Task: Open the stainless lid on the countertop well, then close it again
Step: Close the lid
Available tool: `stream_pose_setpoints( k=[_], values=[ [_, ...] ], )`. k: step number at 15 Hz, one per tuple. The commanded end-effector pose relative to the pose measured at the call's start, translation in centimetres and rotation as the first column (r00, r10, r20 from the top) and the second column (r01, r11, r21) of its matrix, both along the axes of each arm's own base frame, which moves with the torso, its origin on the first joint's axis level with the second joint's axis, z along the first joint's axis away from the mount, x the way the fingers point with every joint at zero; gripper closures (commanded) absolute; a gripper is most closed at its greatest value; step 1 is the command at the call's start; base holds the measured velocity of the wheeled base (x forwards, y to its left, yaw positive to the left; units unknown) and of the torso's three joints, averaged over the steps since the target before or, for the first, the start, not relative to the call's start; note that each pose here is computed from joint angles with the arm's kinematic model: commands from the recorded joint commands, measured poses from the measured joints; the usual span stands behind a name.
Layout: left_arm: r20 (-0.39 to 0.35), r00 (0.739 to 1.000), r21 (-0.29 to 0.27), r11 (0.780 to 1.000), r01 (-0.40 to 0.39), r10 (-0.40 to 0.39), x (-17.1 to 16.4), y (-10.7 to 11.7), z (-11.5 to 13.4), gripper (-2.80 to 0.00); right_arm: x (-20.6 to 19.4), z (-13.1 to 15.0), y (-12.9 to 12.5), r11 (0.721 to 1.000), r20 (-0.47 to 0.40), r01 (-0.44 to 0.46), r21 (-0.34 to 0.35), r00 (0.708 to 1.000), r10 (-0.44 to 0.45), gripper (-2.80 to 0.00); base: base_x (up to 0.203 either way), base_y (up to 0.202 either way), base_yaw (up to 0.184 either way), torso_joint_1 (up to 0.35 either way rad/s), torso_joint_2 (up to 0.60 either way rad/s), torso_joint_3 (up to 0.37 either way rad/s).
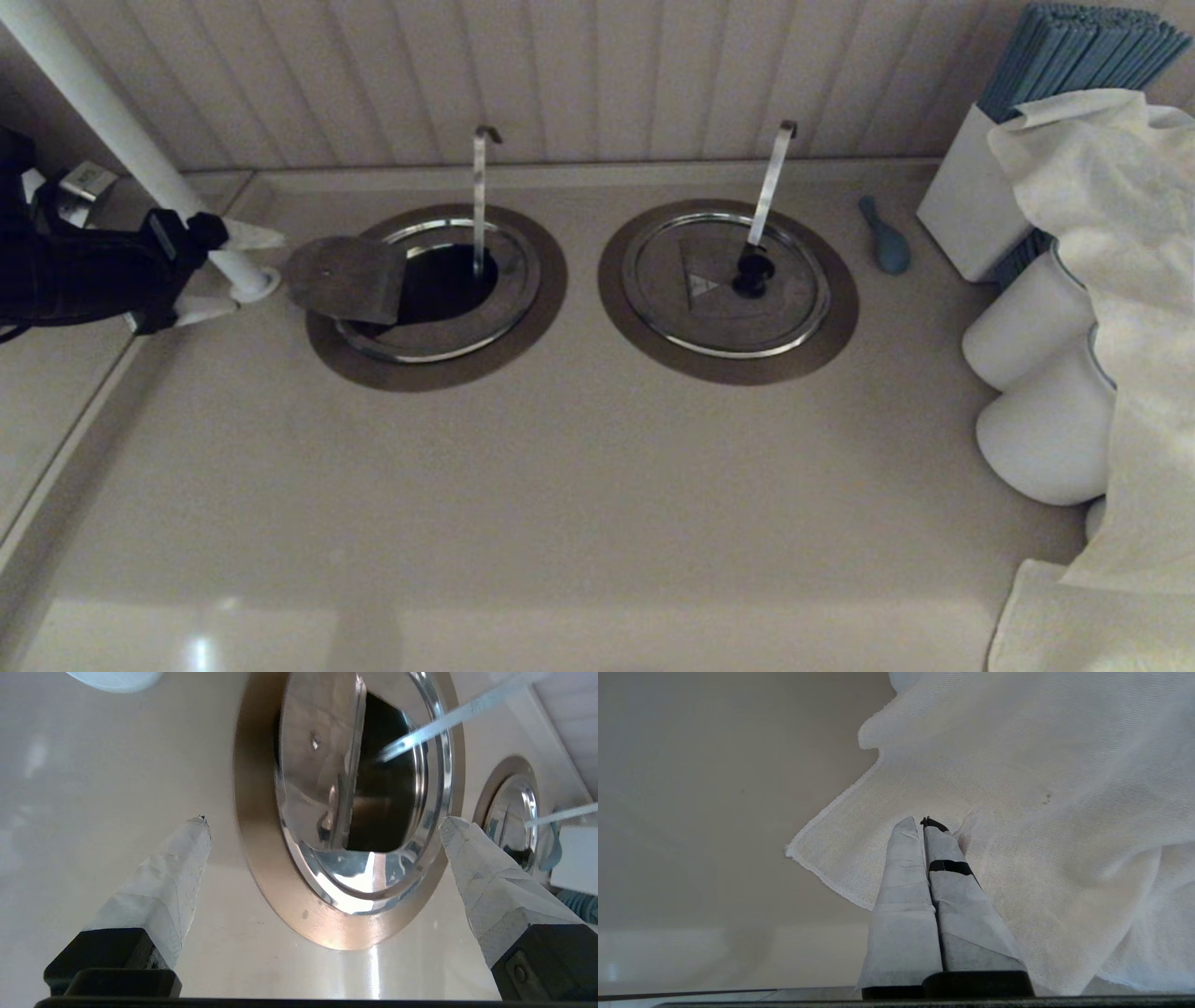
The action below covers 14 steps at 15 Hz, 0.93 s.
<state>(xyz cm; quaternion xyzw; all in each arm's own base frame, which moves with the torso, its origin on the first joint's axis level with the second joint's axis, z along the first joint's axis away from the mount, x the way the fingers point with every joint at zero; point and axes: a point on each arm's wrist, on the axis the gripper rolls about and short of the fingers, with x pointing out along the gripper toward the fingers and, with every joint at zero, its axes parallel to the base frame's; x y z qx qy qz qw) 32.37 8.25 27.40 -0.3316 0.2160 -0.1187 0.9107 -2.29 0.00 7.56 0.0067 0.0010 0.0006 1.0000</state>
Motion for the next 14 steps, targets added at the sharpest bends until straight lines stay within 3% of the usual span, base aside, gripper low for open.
stream_pose_setpoints(
  k=[1,6,14],
  values=[
    [-0.012,1.0,-0.006,1.0,0.022,-0.022,0.4,-0.7,-0.3,-2.8,0.0,0.0,0.0,1.0,-0.001,0.0,0.0,1.0,0.0,0.0,0.0,0.0,0.0,0.0,0.0,0.0],
    [-0.051,0.999,0.022,1.0,-0.012,0.013,1.6,-1.9,-1.4,-2.8,0.0,0.0,0.0,1.0,-0.001,0.0,0.0,1.0,0.0,0.0,0.0,0.0,0.0,0.0,0.0,0.0],
    [-0.045,0.999,0.025,1.0,-0.019,0.02,1.9,-1.8,-1.8,-2.8,0.0,0.0,0.0,1.0,-0.001,0.0,0.0,1.0,0.0,0.0,0.0,0.0,0.0,0.0,0.0,0.0]
  ],
)
